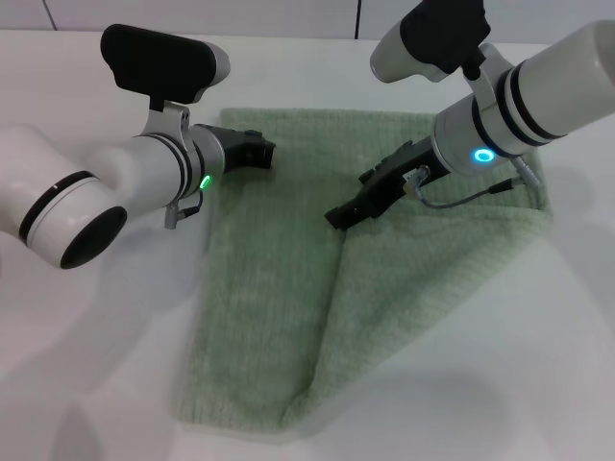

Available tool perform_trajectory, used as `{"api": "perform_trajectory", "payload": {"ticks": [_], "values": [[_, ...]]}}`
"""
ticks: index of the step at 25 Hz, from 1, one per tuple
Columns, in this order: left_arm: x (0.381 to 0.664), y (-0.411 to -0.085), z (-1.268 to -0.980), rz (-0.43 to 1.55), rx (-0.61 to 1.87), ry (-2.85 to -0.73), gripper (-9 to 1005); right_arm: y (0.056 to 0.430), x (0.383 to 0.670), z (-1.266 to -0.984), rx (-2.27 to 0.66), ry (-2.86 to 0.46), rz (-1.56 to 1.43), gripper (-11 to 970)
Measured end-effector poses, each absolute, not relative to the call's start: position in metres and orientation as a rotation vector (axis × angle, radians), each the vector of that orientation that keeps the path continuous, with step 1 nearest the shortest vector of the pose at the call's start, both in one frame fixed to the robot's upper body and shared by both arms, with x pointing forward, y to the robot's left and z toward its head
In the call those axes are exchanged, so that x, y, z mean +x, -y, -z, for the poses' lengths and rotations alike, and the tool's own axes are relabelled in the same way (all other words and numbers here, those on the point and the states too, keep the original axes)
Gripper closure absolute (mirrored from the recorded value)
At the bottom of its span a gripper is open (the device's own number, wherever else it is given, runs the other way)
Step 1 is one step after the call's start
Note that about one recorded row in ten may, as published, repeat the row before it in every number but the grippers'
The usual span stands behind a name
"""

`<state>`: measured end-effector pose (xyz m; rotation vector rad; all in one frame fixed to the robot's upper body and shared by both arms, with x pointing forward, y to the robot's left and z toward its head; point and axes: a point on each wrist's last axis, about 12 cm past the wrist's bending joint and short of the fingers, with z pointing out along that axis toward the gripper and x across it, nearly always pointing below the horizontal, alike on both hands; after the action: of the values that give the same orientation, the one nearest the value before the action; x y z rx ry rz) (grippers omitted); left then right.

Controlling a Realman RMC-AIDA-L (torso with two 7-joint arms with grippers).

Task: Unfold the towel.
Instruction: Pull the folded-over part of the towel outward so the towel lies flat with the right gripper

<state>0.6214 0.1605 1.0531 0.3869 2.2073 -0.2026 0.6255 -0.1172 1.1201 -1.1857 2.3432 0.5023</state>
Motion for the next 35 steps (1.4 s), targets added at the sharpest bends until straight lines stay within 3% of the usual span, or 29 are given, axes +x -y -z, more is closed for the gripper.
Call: {"api": "perform_trajectory", "payload": {"ticks": [35], "values": [[0.621,-0.162,-1.052,0.196,0.386,-2.216,998,0.112,0.625,-1.11,-1.229,-2.356,-0.461,158]]}}
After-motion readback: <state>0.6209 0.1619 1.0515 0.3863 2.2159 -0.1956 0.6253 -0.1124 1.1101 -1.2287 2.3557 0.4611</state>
